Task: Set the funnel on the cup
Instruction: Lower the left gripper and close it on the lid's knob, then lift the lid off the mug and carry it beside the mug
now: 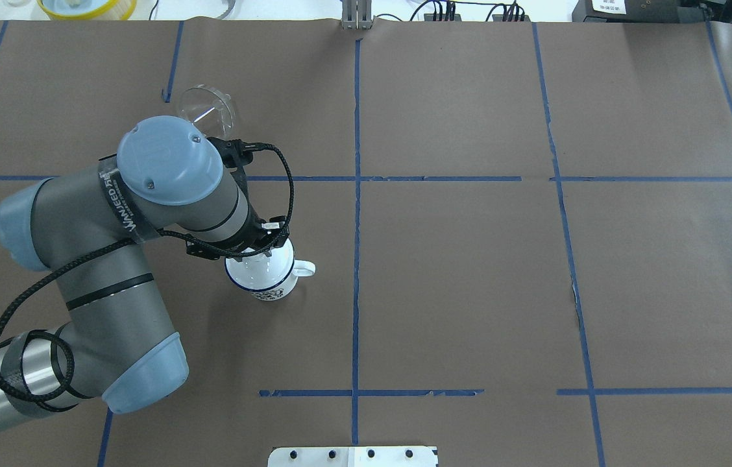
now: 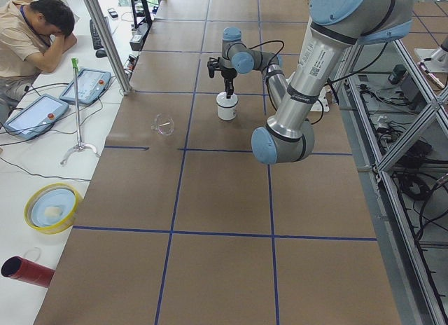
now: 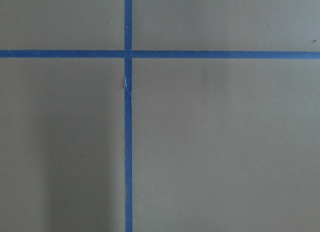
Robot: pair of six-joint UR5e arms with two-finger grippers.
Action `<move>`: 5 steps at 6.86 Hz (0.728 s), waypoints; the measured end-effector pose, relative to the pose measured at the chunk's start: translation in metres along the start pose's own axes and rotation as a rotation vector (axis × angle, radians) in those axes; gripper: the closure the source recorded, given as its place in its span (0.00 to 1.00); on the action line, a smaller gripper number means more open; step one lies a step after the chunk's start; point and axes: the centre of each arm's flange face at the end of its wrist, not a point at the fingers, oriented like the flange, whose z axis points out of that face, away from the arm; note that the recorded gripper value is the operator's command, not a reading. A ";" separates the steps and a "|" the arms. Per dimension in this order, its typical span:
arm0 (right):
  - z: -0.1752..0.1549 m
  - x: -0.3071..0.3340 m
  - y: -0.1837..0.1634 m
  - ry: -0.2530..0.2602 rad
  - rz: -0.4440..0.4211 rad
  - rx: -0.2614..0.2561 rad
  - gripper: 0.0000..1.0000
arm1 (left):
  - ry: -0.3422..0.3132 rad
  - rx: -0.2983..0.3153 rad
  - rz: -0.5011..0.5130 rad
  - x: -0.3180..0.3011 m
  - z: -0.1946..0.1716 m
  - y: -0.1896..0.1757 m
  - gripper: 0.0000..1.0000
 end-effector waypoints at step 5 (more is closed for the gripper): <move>0.000 0.000 0.000 0.000 0.000 0.000 0.00 | 0.045 0.041 -0.013 -0.006 -0.041 -0.015 1.00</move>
